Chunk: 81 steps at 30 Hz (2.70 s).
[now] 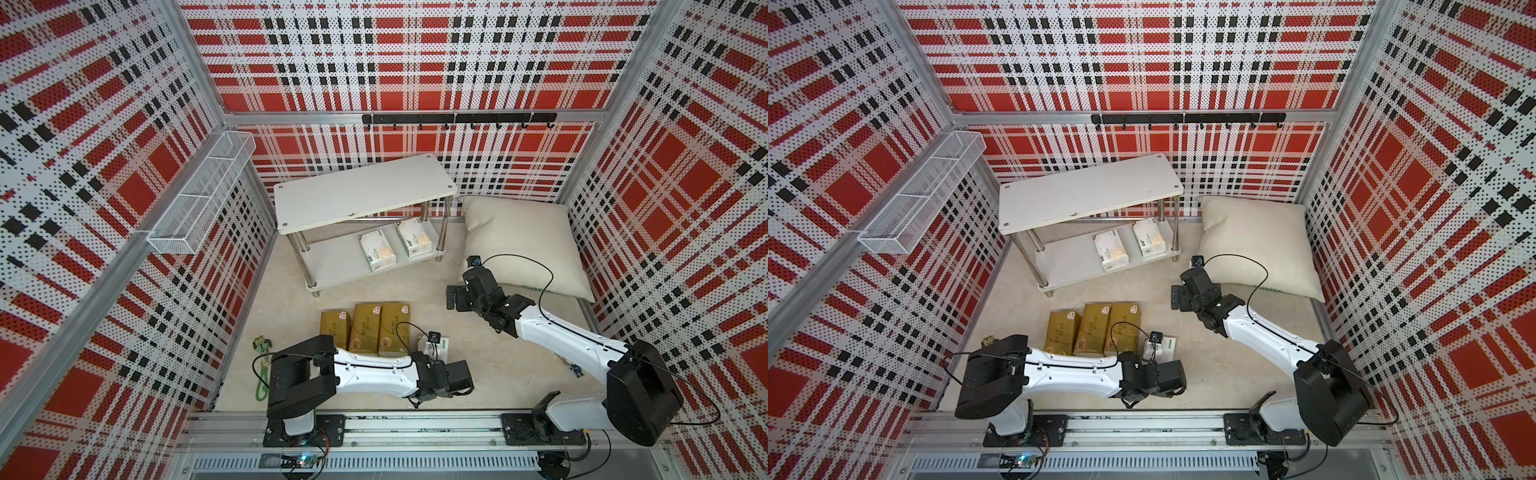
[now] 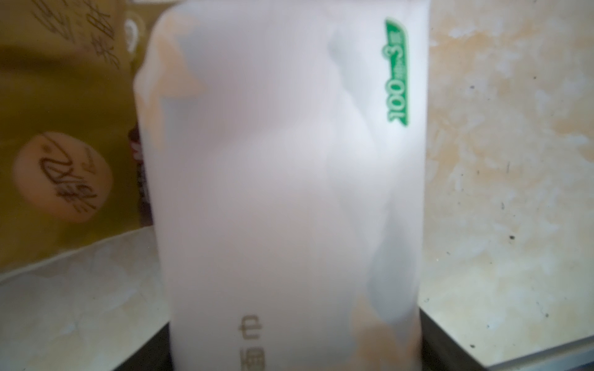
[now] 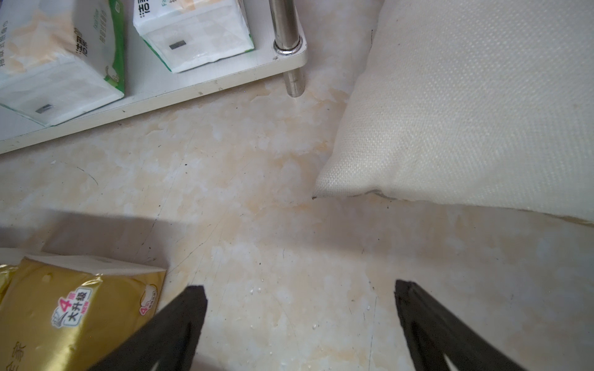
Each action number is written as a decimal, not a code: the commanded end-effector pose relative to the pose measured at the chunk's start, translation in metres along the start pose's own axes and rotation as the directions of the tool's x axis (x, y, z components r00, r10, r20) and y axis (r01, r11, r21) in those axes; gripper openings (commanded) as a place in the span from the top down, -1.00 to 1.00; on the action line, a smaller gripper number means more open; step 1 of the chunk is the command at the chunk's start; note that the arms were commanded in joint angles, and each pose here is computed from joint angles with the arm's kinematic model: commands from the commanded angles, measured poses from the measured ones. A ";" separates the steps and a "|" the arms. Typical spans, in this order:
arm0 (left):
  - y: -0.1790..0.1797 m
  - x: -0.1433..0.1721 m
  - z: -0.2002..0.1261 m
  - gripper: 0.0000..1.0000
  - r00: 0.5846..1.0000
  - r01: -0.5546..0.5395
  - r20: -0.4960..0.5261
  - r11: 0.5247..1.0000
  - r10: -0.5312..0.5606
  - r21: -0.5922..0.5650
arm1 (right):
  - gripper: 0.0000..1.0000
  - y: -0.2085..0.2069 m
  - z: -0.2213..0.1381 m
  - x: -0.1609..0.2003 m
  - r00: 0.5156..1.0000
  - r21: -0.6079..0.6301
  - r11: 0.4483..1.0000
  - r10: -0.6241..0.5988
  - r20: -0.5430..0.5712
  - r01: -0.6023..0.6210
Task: Place the tissue boxes on the shelf by color
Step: Pick up the box of tissues from the center of the board.
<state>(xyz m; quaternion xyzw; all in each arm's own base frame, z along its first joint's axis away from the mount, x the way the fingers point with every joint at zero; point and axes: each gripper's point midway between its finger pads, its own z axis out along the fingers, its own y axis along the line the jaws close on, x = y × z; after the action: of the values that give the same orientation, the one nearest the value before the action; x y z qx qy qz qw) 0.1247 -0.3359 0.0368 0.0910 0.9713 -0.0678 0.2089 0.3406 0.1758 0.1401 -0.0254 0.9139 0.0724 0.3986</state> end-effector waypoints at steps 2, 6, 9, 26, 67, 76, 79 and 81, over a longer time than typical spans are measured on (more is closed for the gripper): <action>-0.011 -0.009 -0.019 -0.70 1.000 0.015 0.024 0.999 -0.016 0.041 | -1.00 -0.003 0.003 0.002 1.000 0.008 1.000 0.013 -0.004 -0.013; -0.014 -0.018 -0.029 -0.70 0.999 0.019 0.048 0.999 -0.021 0.047 | -1.00 -0.004 0.003 0.002 1.000 0.015 1.000 0.012 -0.004 -0.012; -0.017 -0.026 -0.039 -0.69 0.997 0.024 0.066 0.998 -0.028 0.055 | -1.00 -0.004 0.003 0.002 1.000 0.016 1.000 0.012 -0.005 -0.012; 0.014 -0.076 -0.073 -0.69 0.982 0.091 0.167 0.996 -0.093 0.023 | -1.00 0.000 0.003 0.002 1.000 -0.003 1.000 0.012 -0.009 -0.012; 0.207 -0.155 -0.096 -0.67 0.905 0.332 0.348 0.919 -0.246 -0.214 | -1.00 0.020 0.007 0.004 0.999 -0.074 0.997 -0.006 -0.041 0.003; 0.242 -0.184 -0.093 -0.67 0.875 0.384 0.398 0.895 -0.274 -0.228 | -1.00 0.025 0.005 0.000 0.999 -0.085 0.996 -0.016 -0.034 0.013; 0.249 -0.192 -0.091 -0.67 0.873 0.388 0.405 0.889 -0.270 -0.243 | -1.00 0.026 0.004 -0.004 0.999 -0.087 0.996 -0.016 -0.027 0.014; 0.255 -0.196 -0.088 -0.67 0.873 0.390 0.406 0.887 -0.270 -0.249 | -1.00 0.027 0.004 -0.005 1.000 -0.090 0.996 -0.016 -0.025 0.013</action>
<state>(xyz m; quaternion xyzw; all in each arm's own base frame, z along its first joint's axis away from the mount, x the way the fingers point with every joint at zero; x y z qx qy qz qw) 0.3019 -0.0999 0.1635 -0.1346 0.9227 0.0491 0.3580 0.3401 0.1966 0.1365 -0.0465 0.9183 0.1036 0.3793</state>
